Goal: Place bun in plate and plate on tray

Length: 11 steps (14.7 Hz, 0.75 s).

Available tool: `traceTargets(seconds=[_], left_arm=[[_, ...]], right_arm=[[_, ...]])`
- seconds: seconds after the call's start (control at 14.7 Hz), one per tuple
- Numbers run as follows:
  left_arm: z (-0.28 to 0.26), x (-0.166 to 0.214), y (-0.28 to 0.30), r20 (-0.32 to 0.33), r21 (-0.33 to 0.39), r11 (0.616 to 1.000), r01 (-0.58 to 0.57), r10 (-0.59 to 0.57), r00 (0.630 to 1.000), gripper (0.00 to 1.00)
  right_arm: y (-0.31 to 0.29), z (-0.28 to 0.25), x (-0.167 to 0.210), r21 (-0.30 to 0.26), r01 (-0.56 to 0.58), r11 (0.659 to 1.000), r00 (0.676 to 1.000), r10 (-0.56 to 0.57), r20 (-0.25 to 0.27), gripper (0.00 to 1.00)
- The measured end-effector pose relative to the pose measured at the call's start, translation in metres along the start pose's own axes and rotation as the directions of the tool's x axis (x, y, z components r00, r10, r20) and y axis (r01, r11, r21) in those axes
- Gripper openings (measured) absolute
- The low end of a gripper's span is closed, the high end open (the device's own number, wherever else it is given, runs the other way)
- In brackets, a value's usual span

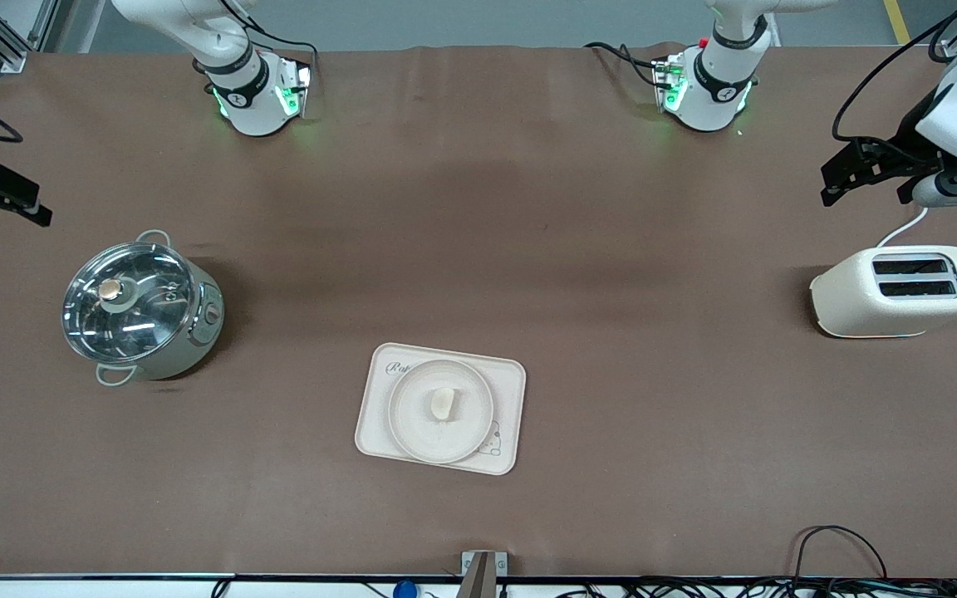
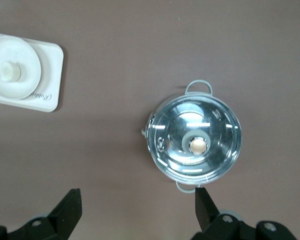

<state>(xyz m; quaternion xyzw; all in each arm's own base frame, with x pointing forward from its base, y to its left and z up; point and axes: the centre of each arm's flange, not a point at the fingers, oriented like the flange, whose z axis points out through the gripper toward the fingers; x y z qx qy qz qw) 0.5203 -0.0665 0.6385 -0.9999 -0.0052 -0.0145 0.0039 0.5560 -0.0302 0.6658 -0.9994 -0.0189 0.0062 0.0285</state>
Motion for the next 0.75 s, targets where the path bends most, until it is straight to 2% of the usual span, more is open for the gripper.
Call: traceTargets(seconds=[0.34,0.75], left_arm=[[0.0,0.007,0.0,-0.002,-0.003,1.0,0.0,0.0,1.0,1.0],[0.001,0.008,0.004,0.003,-0.003,1.0,-0.011,0.011,1.0,1.0]], right_arm=[[0.026,0.0,-0.013,-0.016,-0.04,0.999,0.998,0.041,0.04,1.0],[0.016,0.004,-0.022,-0.033,-0.024,0.999,1.0,0.024,-0.002,1.0]])
